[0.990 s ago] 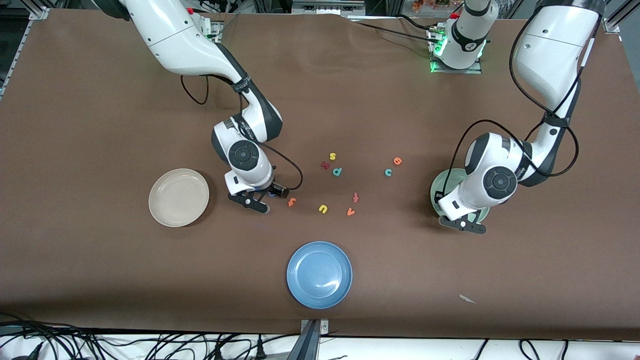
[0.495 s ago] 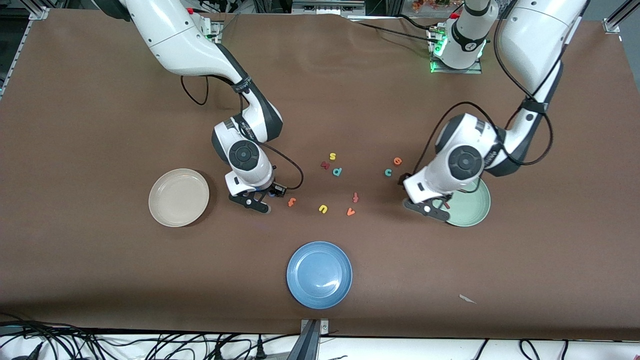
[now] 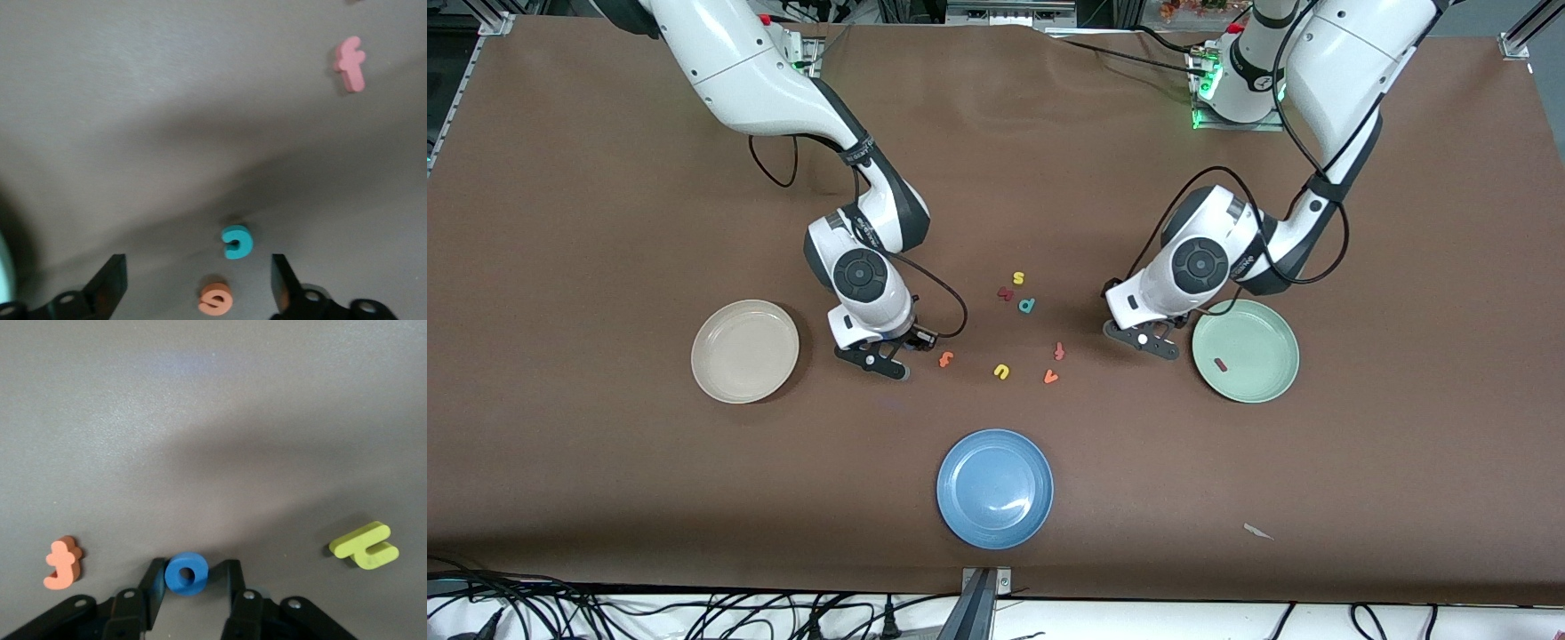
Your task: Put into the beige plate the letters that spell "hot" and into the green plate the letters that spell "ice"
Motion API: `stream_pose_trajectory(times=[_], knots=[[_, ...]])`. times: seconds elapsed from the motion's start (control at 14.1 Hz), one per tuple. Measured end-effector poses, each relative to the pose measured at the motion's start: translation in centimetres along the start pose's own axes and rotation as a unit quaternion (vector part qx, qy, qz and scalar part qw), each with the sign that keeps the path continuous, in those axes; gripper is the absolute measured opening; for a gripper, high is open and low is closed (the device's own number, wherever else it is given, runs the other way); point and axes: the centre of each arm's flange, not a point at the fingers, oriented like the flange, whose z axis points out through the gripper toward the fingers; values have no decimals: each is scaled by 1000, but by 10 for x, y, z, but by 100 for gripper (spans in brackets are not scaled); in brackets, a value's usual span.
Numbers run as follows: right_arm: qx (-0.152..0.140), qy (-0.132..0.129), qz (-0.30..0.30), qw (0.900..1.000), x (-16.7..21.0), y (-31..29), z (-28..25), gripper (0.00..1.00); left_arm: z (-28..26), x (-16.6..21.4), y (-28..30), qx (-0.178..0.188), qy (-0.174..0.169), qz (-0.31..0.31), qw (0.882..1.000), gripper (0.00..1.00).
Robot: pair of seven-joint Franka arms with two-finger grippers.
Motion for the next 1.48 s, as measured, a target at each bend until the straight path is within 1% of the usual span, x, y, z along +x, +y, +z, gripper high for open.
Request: stream_pose_trajectory(times=[0.07, 0.14, 0.21, 0.28, 0.35, 0.42, 0.49, 0.57, 0.64, 0.71, 0.78, 0.85, 0.92, 0.99, 1.13, 1.2, 1.27, 1.41, 1.48], knots=[[1, 0, 0, 1000, 0, 0, 0, 44, 3, 0, 5, -2, 4, 1, 1000, 93], [2, 2, 0, 1000, 0, -1, 0, 41, 6, -1, 11, -3, 8, -2, 1000, 90], [3, 2, 0, 1000, 0, -1, 0, 41, 10, -1, 19, -4, 9, -4, 1000, 90], [3, 2, 0, 1000, 0, -1, 0, 41, 14, -2, 28, -5, 9, -3, 1000, 87], [4, 3, 0, 1000, 1, -1, 0, 36, 17, -3, 33, -3, 8, -1, 1000, 87], [4, 3, 0, 1000, 1, -1, 0, 36, 21, -3, 36, 6, 7, 6, 1000, 84], [4, 3, 0, 1000, 1, -1, -1, 31, 24, -3, 35, 14, 8, 9, 1000, 83], [4, 3, 0, 1000, 1, -1, -1, 30, 27, -3, 32, 20, 7, 10, 1000, 79], [5, 3, 0, 1000, 1, -1, -1, 28, 29, -3, 30, 21, 6, 8, 1000, 79], [5, 3, 0, 1000, 1, -1, -1, 28, 31, -3, 27, 21, 4, 5, 1000, 73], [5, 3, 0, 1000, 1, -1, -1, 28, 33, -3, 25, 21, 3, 4, 1000, 69], [5, 3, 0, 1000, 1, -1, -1, 28, 35, -3, 25, 20, 2, 3, 1000, 69], [5, 4, 0, 1000, 1, -1, -1, 28, 36, -3, 25, 19, 1, 2, 1000, 63], [8, 5, -1, 1000, 2, -3, -3, 28, 37, -4, 24, 19, 1, 1, 1000, 63], [12, 9, -2, 1000, 7, -8, -13, 28, 36, -3, 22, 19, 2, -7, 1000, 49], [7, 6, -6, 1000, 12, -10, -22, 28, 36, -3, 21, 19, 3, -12, 1000, 34], [0, 2, -12, 1000, 17, -12, -32, 28, 35, -3, 21, 19, 3, -15, 1000, 24], [-6, -3, -24, 1000, 27, -15, -57, 28, 35, -3, 21, 19, 4, -21, 1000, 24], [-8, -4, -40, 999, 32, -14, -68, 28, 33, -1, 21, 19, 6, -23, 1000, 24]])
